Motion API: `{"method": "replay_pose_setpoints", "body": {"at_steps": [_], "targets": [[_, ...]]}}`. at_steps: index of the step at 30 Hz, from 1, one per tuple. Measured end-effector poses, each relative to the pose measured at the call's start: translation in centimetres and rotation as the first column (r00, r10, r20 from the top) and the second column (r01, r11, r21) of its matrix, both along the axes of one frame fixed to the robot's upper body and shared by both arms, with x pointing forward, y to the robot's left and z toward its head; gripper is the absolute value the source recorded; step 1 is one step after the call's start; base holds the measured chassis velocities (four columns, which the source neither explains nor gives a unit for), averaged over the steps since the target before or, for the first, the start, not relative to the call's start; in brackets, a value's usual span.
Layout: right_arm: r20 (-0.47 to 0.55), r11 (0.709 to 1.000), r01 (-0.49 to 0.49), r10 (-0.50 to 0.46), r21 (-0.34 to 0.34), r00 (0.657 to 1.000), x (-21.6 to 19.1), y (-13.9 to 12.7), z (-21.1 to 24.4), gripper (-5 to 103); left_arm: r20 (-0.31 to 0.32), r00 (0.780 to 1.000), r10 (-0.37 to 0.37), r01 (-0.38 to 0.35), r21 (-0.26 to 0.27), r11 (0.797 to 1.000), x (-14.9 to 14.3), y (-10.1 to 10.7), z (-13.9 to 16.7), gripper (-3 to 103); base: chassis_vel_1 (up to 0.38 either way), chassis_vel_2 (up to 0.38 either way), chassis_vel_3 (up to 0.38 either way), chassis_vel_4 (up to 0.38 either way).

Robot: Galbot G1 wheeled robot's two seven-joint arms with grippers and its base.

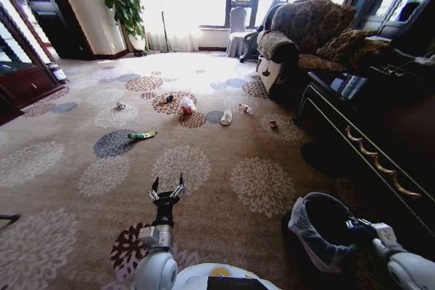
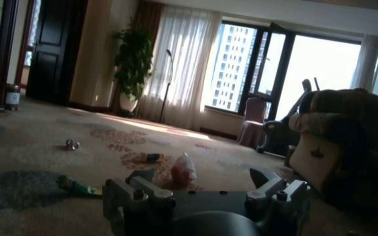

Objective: Pick up the trash from the ground and place it into the trash bin.

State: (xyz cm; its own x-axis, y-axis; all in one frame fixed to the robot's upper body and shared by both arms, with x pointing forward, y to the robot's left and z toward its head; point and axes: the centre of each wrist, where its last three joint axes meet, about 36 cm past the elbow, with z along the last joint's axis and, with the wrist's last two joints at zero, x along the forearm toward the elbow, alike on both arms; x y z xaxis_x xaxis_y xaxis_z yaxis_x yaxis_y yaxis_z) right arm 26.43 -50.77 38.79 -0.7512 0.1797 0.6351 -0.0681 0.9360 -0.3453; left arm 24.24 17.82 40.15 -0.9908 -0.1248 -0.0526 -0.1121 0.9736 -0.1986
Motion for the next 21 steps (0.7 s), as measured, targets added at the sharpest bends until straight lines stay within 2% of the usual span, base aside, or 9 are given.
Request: {"method": "replay_pose_setpoints", "body": {"at_steps": [1,6,21], "targets": [[0.000,1.000,0.000,0.000,0.000,1.000,0.0,0.0,0.0,8,0.000,1.000,0.000,0.000,0.000,1.000,0.0,0.0,0.0,99,0.000,0.000,0.000,0.000],[0.093,0.996,-0.011,0.003,0.084,0.996,0.2,2.0,1.2,3,0.003,1.000,-0.001,0.001,0.002,1.000,-0.1,0.0,0.0,99,0.000,0.000,0.000,0.000],[0.255,0.978,-0.072,0.021,0.194,0.967,0.7,6.5,4.0,0,0.019,1.000,-0.001,0.001,0.007,1.000,-0.6,0.0,0.5,98,0.000,0.000,0.000,0.000]]}}
